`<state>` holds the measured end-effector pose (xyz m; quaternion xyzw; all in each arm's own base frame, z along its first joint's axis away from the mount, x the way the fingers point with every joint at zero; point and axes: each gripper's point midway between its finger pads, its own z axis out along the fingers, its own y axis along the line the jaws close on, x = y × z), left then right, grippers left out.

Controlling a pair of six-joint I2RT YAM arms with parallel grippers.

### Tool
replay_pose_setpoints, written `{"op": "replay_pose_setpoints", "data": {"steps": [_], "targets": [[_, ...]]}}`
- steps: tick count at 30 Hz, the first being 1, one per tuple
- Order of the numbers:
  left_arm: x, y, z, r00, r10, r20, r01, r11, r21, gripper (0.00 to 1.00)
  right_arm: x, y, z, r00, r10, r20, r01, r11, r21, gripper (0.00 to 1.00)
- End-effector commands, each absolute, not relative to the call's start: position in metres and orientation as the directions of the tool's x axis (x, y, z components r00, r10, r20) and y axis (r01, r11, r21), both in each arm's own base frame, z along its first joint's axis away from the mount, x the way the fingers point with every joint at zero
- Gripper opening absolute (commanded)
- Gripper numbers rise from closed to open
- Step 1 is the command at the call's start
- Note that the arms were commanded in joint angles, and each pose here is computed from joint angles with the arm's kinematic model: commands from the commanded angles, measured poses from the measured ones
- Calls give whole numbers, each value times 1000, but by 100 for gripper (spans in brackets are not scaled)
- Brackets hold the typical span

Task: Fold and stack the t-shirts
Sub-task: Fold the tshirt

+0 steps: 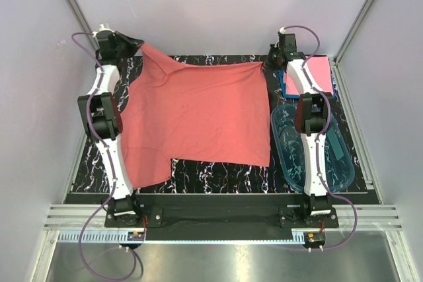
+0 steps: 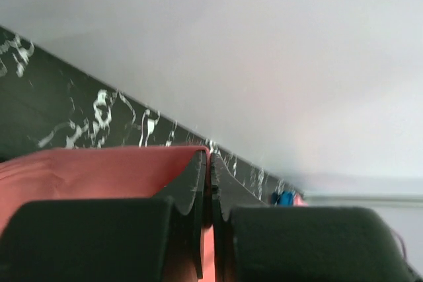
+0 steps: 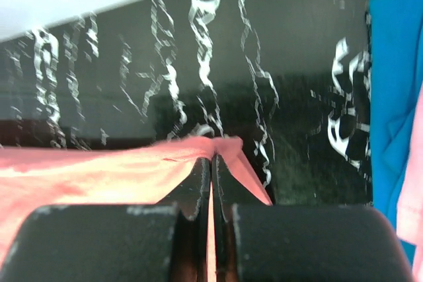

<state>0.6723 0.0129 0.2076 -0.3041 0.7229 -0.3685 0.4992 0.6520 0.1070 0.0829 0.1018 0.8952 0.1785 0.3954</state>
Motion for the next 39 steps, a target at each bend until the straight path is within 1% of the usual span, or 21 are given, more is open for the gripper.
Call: {"op": "replay_pose_setpoints", "data": {"steps": [1, 6, 10, 11, 12, 14, 15, 16, 18, 19, 21, 22, 23, 25, 28, 32, 33, 35, 36, 37, 39], "targets": [[686, 33, 244, -224, -841, -492, -12, 507, -862, 0, 675, 102, 116, -575, 312, -756, 4, 925, 379, 0], [689, 35, 240, -265, -859, -438, -12, 458, -889, 0, 675, 109, 124, -574, 293, -764, -55, 917, 394, 0], [679, 26, 224, -326, -865, -383, -43, 418, -907, 0, 665, 114, 120, -611, 307, -730, -45, 907, 419, 0], [674, 23, 231, -335, -866, -372, -37, 406, -913, 0, 662, 116, 119, -623, 309, -719, -47, 902, 429, 0], [668, 20, 219, -353, -867, -351, -64, 397, -916, 0, 656, 116, 119, -635, 315, -706, -38, 899, 436, 0], [659, 17, 216, -371, -863, -344, -76, 397, -915, 0, 647, 115, 118, -653, 322, -686, -17, 899, 438, 0], [650, 15, 235, -366, -857, -362, -55, 408, -911, 0, 639, 113, 119, -663, 330, -672, 0, 897, 442, 0], [642, 14, 221, -380, -856, -350, -91, 411, -907, 0, 635, 114, 120, -670, 330, -664, 4, 897, 442, 0], [626, 15, 239, -374, -841, -392, -83, 451, -889, 0, 622, 114, 122, -694, 332, -640, 16, 895, 446, 0], [619, 20, 237, -374, -840, -393, -102, 458, -883, 0, 617, 115, 123, -707, 330, -625, 20, 893, 449, 0], [600, 22, 217, -402, -840, -364, -170, 459, -872, 0, 605, 117, 130, -731, 325, -600, 21, 890, 456, 0], [590, 26, 231, -391, -842, -372, -160, 460, -873, 0, 596, 117, 127, -753, 317, -576, 30, 892, 451, 0], [578, 25, 216, -408, -850, -335, -198, 440, -876, 0, 591, 118, 127, -763, 309, -568, 34, 896, 443, 0], [561, 28, 231, -400, -852, -338, -189, 437, -879, 0, 575, 116, 127, -786, 292, -544, 42, 904, 425, 0], [540, 30, 231, -418, -851, -318, -213, 432, -876, 0, 559, 113, 127, -810, 280, -515, 55, 911, 410, 0], [512, 15, 246, -486, -829, -278, -208, 418, -884, 0, 545, 114, 128, -831, 267, -487, 56, 913, 405, 0], [505, 12, 245, -493, -826, -273, -216, 421, -881, 0, 540, 114, 127, -837, 263, -480, 58, 915, 399, 0], [483, 13, 218, -506, -827, -246, -308, 440, -844, 0, 533, 113, 124, -848, 258, -462, 66, 918, 391, 0], [472, 14, 222, -502, -823, -267, -307, 458, -835, 0, 527, 113, 123, -853, 256, -455, 69, 919, 388, 0], [461, 15, 205, -511, -823, -248, -346, 461, -817, 0, 524, 115, 122, -856, 252, -452, 67, 920, 387, 0], [445, 15, 197, -524, -813, -254, -370, 486, -792, 0, 516, 117, 121, -864, 238, -444, 57, 922, 383, 0]]}}
